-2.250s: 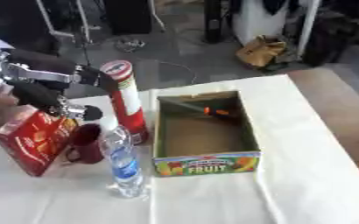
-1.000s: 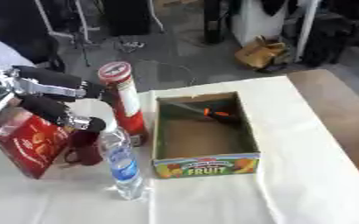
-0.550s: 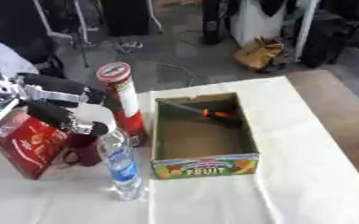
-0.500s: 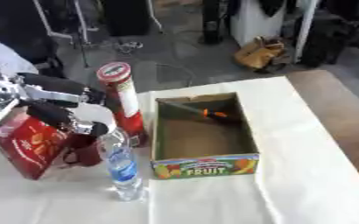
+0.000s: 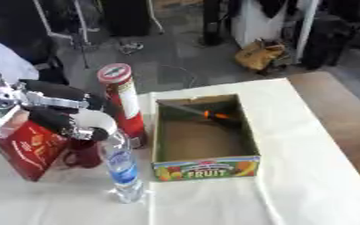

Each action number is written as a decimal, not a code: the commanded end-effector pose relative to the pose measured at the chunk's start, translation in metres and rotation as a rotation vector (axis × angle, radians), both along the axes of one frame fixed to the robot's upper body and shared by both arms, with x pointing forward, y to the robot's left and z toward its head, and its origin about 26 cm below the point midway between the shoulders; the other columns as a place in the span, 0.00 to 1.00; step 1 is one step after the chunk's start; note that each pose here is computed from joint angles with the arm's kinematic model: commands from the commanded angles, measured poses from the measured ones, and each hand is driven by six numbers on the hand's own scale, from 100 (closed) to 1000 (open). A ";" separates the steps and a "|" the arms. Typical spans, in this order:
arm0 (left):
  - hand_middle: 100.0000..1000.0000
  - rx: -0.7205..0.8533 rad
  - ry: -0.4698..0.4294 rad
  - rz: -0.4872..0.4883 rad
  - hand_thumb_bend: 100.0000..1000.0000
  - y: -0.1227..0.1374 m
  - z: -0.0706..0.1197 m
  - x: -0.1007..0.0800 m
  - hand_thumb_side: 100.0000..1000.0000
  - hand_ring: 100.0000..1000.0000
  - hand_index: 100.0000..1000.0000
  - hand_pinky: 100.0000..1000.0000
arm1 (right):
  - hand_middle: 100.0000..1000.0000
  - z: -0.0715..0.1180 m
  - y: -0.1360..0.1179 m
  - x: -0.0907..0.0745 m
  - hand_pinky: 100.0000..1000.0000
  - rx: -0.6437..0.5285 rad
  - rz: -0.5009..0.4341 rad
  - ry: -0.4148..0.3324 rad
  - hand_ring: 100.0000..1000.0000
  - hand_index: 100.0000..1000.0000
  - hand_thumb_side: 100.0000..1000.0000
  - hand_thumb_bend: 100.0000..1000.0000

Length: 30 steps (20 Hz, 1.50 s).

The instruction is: Pick up objects on the table and place them in the box.

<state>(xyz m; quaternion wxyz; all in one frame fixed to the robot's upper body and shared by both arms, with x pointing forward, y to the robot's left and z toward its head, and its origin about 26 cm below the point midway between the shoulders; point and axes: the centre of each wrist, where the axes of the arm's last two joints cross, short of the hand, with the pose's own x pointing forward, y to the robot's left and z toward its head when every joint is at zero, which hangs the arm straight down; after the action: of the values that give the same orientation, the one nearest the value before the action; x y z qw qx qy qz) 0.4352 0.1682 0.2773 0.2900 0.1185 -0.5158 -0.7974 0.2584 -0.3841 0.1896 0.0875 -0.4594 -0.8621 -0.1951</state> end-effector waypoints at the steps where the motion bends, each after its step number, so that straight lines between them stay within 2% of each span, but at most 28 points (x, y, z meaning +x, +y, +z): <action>1: 1.00 0.001 -0.016 -0.011 0.26 0.003 0.010 0.000 1.00 1.00 1.00 1.00 | 0.67 0.008 0.001 0.000 0.71 -0.014 0.022 -0.094 0.82 0.71 1.00 0.00; 30: 1.00 -0.001 0.008 -0.013 0.22 0.001 -0.001 0.003 1.00 1.00 1.00 1.00 | 0.67 0.008 0.001 0.000 0.71 -0.012 0.027 -0.100 0.82 0.71 1.00 0.00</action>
<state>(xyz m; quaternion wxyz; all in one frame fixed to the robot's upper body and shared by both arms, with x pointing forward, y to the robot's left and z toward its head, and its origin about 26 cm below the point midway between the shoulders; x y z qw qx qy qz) 0.4387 0.1652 0.2658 0.2984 0.1048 -0.5146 -0.7970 0.2590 -0.3837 0.1905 0.0863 -0.4568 -0.8634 -0.1961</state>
